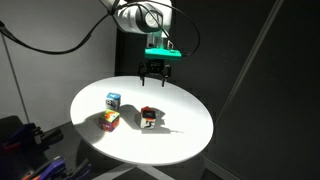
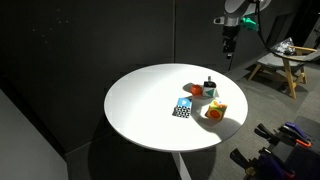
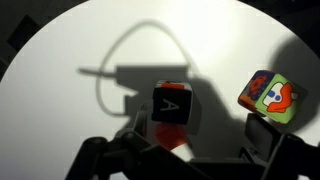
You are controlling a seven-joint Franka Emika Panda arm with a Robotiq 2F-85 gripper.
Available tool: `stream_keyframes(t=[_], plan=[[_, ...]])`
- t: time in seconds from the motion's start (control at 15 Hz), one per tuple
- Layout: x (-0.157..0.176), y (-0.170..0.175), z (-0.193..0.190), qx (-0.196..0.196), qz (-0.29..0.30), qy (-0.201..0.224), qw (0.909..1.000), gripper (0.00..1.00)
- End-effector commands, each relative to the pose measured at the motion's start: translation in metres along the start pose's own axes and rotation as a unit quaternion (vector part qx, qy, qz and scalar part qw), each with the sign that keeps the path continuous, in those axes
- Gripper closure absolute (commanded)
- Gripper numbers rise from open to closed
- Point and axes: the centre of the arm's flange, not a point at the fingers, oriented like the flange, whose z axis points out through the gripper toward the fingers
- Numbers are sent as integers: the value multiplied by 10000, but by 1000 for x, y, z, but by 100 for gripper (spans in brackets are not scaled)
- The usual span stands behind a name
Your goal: Place the black and white toy on the orange and green toy
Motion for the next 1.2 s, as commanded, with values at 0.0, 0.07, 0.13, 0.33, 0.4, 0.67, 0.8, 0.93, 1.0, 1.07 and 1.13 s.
stream_keyframes(t=[0.0,0.07,0.13,0.33,0.4,0.67,0.8,0.93,1.0,1.07,1.13], plan=[[1,1,2,5,-2,-3,10000,0],[2,1,4,23,-7,-14,10000,0],[2,0,5,30,-10,-18,10000,0],[3,0,5,31,-20,-15,10000,0],[3,0,5,31,-19,-15,10000,0],[3,0,5,31,-20,-15,10000,0],[4,0,10,44,-31,43,10000,0],[4,1,16,99,-65,91,9999,0],[5,2,19,110,-72,108,9999,0],[5,3,22,127,-82,133,9998,0],[5,4,25,120,-76,143,9998,0]])
